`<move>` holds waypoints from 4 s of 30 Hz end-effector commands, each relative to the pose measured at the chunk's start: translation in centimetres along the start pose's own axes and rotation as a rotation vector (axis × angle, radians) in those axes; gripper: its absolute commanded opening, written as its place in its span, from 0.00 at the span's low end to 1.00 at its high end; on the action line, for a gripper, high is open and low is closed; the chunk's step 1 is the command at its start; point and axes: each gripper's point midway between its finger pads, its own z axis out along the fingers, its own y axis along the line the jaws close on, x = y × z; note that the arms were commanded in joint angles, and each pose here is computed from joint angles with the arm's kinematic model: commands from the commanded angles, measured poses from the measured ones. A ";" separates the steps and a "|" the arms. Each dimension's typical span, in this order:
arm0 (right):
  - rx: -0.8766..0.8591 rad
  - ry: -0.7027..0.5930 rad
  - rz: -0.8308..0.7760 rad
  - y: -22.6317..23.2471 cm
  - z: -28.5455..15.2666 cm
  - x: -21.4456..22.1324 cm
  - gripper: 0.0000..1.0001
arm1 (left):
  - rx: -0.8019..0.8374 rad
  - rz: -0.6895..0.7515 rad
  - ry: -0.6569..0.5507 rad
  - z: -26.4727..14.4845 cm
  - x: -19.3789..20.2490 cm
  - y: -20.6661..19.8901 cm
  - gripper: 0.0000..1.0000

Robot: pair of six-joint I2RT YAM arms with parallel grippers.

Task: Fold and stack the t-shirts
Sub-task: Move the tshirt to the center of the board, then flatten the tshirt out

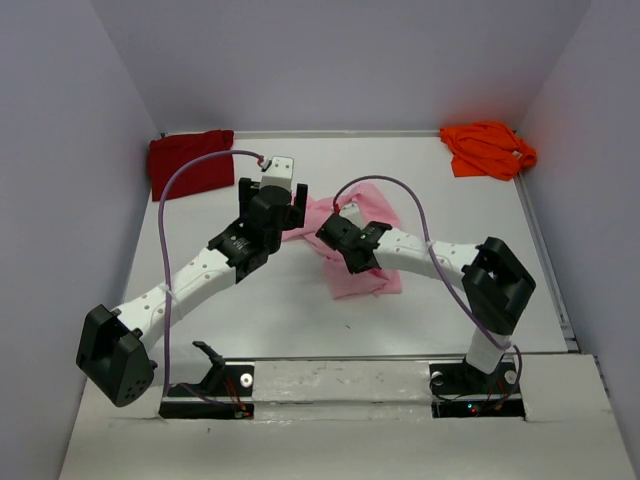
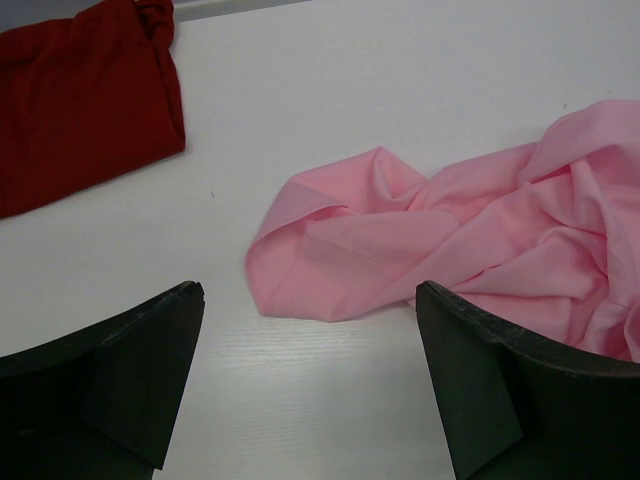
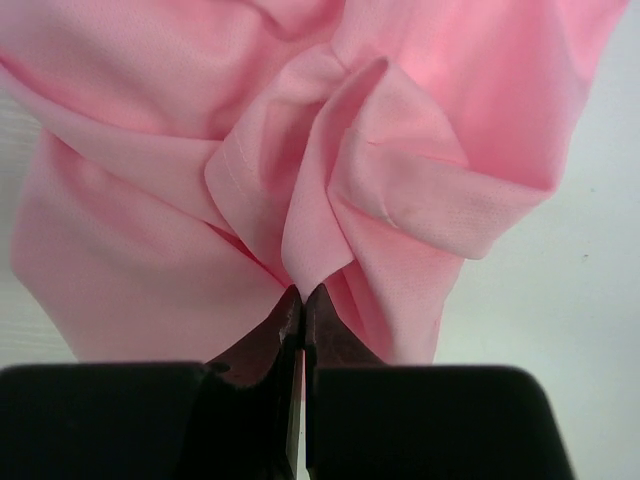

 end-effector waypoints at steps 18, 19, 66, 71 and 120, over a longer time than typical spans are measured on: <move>0.091 -0.382 0.085 -7.0 -11.7 -15.1 0.00 | -0.018 0.014 0.106 3.6 4.1 -1.8 0.99; 0.094 -0.388 0.095 -7.4 -11.8 -15.5 0.00 | -0.022 0.018 0.115 3.8 4.5 -1.7 0.99; -0.019 -0.250 0.031 -1.3 2.1 -18.0 0.78 | 0.007 -0.032 -0.001 1.1 0.4 -0.6 0.99; -0.021 -0.226 0.042 -1.3 2.9 -17.5 0.72 | 0.006 -0.030 -0.001 1.1 0.4 -0.5 0.99; 0.010 -0.309 0.105 -6.0 -3.4 -16.6 0.00 | -0.124 -0.065 0.326 12.9 8.4 1.1 0.95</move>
